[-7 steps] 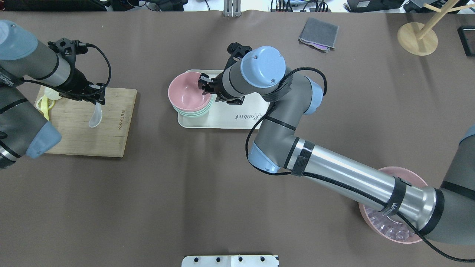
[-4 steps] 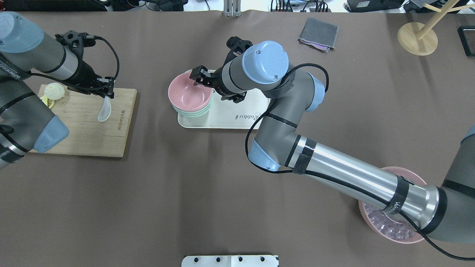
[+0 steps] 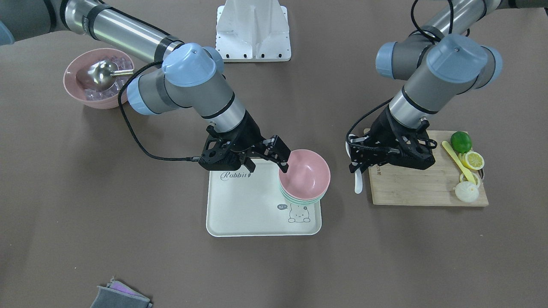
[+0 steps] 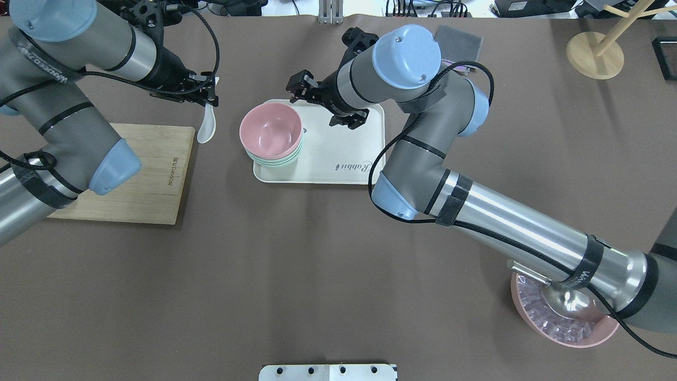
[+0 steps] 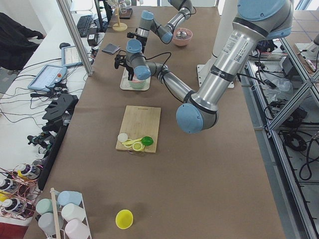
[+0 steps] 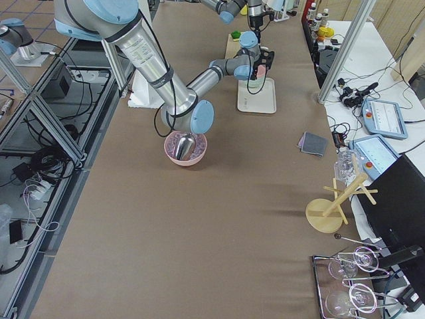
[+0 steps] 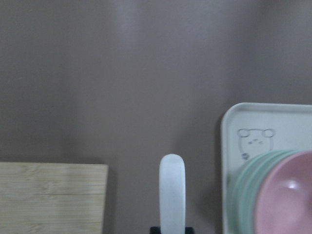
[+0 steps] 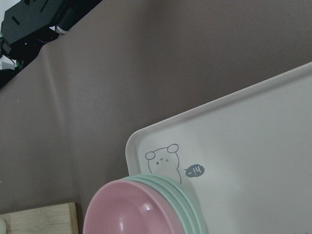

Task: Stack pink bowl on green and place spoon
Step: 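Carry the white spoon into the pink bowl while the right gripper withdraws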

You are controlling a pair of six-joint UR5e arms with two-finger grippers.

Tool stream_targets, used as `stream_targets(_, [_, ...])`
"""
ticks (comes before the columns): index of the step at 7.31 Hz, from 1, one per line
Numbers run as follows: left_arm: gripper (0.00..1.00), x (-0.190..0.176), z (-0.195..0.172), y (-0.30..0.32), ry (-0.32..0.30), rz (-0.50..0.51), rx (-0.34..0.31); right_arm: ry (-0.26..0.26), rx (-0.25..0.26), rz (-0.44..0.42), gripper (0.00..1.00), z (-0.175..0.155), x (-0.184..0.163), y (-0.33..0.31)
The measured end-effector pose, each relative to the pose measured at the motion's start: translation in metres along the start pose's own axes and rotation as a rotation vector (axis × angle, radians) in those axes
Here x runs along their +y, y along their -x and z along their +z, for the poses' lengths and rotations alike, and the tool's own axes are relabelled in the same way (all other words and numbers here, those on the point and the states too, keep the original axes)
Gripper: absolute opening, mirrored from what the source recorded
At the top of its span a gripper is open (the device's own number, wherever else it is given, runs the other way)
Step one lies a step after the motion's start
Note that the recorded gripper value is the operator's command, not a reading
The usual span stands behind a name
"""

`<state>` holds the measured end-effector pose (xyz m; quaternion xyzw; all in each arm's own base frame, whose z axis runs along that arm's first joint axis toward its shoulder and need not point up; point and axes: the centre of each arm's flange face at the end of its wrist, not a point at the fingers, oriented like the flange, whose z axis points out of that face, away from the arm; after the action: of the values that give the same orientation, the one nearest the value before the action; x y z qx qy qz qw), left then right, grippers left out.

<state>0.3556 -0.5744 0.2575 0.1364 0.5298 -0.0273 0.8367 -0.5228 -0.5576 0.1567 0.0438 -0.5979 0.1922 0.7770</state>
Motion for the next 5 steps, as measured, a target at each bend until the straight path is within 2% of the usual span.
stream_targets(1, [0.0, 0.003, 0.009, -0.018, -0.03, 0.032, 0.043, -0.003, 0.003, -0.001, 1.0, -0.006, -0.008, -0.009])
stream_targets(2, [0.0, 0.009, 0.027, -0.035, -0.059, 0.052, 0.058, -0.007, 0.006, -0.005, 1.0, -0.008, -0.014, -0.014])
stream_targets(5, [0.0, 0.021, 0.059, -0.067, -0.133, 0.074, 0.054, -0.014, 0.009, -0.008, 1.0, -0.011, -0.019, -0.019])
